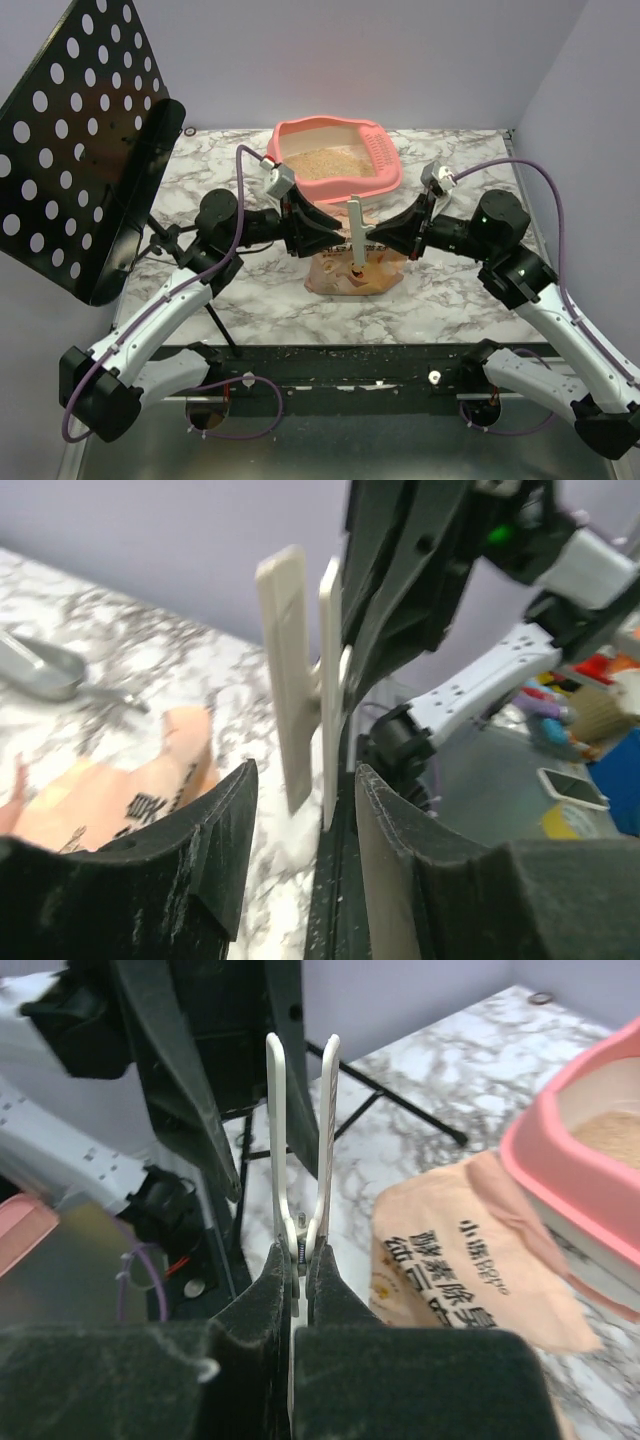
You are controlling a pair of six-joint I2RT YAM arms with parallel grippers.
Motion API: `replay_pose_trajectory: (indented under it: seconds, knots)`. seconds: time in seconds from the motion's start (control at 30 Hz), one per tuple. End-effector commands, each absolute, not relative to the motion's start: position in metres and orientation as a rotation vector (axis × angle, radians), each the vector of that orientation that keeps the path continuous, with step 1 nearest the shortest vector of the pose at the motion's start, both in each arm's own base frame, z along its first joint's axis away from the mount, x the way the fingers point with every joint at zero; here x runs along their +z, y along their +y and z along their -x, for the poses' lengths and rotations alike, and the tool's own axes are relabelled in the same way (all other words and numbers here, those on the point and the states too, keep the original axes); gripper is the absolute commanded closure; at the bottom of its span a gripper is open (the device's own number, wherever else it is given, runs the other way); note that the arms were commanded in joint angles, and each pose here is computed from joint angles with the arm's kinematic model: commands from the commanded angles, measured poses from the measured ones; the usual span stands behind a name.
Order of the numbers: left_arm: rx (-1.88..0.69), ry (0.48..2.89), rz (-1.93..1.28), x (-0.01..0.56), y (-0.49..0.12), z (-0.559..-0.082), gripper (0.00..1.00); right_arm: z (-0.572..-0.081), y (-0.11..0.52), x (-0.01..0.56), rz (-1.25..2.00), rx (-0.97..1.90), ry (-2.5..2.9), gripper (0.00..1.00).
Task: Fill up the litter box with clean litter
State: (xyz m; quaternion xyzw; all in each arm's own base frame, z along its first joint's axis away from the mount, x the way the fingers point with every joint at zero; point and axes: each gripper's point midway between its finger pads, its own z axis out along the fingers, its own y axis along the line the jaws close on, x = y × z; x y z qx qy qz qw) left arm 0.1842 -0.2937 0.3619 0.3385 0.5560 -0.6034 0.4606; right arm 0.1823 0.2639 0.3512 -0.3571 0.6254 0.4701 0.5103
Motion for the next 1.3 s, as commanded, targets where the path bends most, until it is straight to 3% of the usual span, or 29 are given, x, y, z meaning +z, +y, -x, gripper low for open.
replay_pose_trajectory:
  seconds: [0.0,0.43,0.9,1.27]
  knots:
    - [-1.152,1.572,-0.841,0.319,-0.275,-0.211,0.48,-0.213,0.236,0.357,0.726,0.874,1.590,1.00]
    - [-0.751,1.657,-1.103,0.249,-0.279,-0.223,0.48,-0.217,0.193,0.350,0.662,0.629,1.686,1.00]
    - [-0.634,1.593,-1.213,0.232,-0.299,-0.244,0.48,-0.204,0.197,0.326,0.692,0.689,1.697,1.00]
    - [-0.530,1.674,-1.302,0.190,-0.304,-0.263,0.49,-0.206,0.198,0.322,0.698,0.684,1.692,1.00]
